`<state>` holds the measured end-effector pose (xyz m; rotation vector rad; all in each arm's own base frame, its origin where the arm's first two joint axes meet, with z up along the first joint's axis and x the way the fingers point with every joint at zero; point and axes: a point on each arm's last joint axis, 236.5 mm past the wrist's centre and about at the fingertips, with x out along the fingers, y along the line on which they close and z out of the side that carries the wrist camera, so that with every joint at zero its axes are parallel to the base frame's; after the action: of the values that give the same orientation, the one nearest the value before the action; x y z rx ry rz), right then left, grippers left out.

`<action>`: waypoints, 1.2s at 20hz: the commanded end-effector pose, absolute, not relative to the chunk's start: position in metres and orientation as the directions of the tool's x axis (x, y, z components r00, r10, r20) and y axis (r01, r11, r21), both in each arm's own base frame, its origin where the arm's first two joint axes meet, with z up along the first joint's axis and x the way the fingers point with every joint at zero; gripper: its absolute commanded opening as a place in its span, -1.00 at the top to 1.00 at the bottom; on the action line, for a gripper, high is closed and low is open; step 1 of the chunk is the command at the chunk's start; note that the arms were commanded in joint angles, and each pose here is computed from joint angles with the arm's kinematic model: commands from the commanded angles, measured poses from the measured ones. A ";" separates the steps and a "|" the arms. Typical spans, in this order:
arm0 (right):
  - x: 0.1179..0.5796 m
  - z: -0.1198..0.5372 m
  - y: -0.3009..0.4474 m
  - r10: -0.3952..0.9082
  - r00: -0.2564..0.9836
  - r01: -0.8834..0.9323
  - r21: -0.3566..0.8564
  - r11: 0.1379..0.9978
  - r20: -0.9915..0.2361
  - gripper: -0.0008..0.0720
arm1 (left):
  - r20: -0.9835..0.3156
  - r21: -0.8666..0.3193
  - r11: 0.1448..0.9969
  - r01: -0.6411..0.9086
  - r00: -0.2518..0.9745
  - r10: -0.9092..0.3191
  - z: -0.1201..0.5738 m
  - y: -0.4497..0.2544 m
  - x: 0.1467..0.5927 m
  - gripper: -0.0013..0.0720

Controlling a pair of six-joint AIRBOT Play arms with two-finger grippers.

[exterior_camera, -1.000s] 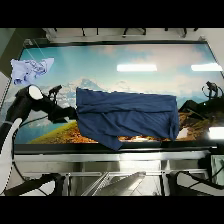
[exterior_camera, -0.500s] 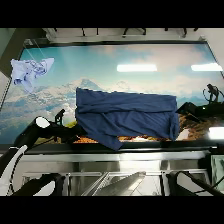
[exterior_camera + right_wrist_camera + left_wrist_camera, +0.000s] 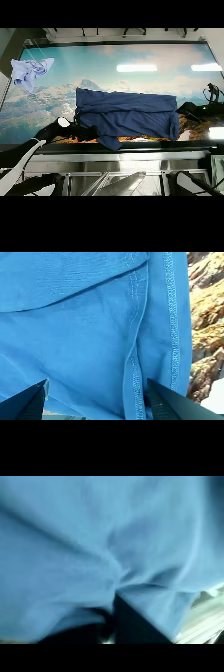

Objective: Fold the shirts.

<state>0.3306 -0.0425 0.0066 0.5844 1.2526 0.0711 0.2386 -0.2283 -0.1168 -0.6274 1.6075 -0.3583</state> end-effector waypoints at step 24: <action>0.200 -0.092 0.018 0.463 0.065 0.316 0.458 0.831 -0.884 -0.90 | -0.778 -0.617 0.784 -0.065 -0.102 -0.620 -0.031 -0.194 0.175 0.92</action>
<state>0.2000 0.0108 -0.0872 0.6233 1.5564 0.1146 0.1819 -0.1889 -0.0238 -0.5675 1.5766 -0.5019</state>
